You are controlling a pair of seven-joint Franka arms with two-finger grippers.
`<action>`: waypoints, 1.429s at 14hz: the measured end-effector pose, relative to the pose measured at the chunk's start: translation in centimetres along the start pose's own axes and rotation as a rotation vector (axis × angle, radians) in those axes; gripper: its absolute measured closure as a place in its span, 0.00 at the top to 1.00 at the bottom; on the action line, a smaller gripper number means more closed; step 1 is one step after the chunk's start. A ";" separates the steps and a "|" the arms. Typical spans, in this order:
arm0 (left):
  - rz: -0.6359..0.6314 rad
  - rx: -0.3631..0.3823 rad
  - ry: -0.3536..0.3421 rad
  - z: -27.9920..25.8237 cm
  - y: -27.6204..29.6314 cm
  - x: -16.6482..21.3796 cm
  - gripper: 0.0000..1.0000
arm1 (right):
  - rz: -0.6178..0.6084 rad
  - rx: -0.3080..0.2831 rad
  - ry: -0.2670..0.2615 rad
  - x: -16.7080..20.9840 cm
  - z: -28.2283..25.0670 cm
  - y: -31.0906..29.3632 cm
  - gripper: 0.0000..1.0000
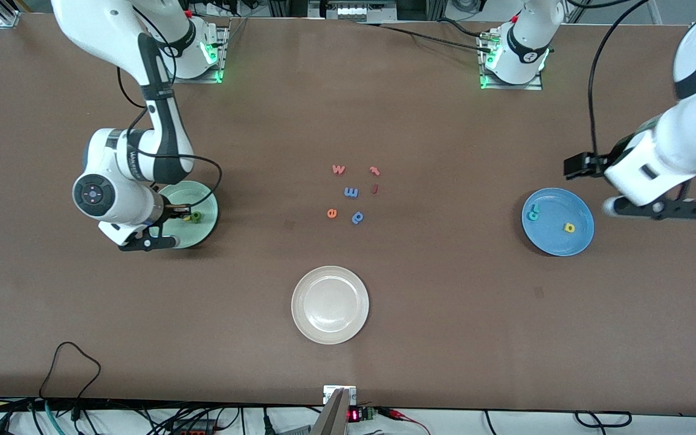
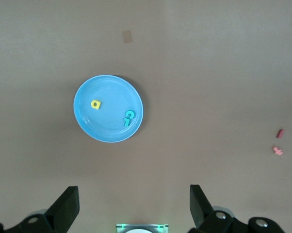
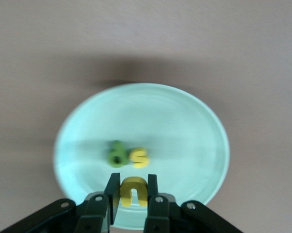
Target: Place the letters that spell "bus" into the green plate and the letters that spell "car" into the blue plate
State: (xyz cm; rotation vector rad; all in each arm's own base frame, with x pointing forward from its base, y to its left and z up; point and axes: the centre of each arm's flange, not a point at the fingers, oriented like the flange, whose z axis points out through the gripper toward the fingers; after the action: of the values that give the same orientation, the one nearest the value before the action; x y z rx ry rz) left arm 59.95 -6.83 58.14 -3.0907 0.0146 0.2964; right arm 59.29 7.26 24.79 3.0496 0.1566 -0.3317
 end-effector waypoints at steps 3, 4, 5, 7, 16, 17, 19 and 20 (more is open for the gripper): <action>-0.008 -0.024 0.116 -2.2 -3.2 -3.2 1.00 | 0.011 -0.010 0.029 -0.8 2.9 3.9 0.33; -0.013 -0.028 0.131 -1.9 -4.1 -4.2 1.00 | 0.020 -0.009 0.029 -0.8 3.4 4.1 0.44; -0.015 -0.034 0.131 -1.3 -4.4 -5.0 1.00 | 0.026 0.002 0.033 -0.8 3.5 3.8 0.55; -0.006 -0.035 0.132 -0.8 -4.1 -5.7 1.00 | 0.042 0.022 0.048 -0.6 2.9 2.8 0.73; 0.087 -0.025 0.120 -1.6 -2.0 -6.6 1.00 | 0.208 0.199 0.068 -3.1 -23.0 4.5 1.00; 0.088 -0.024 0.104 -1.5 -2.0 -6.9 1.00 | 0.216 0.197 0.076 -3.6 -25.1 5.6 1.00; 0.091 -0.023 0.097 -1.6 -1.8 -7.2 1.00 | 0.222 0.180 0.100 -4.2 -27.9 6.7 1.00; 0.092 -0.023 0.099 -1.7 -1.8 -7.2 1.00 | 0.222 0.172 0.115 -4.3 -28.9 7.0 1.00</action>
State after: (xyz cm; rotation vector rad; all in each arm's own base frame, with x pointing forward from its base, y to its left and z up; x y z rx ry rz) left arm 53.25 -5.08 61.27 -3.1301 0.1571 0.1466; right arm 61.96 2.23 54.33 3.2129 -0.2148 -0.1621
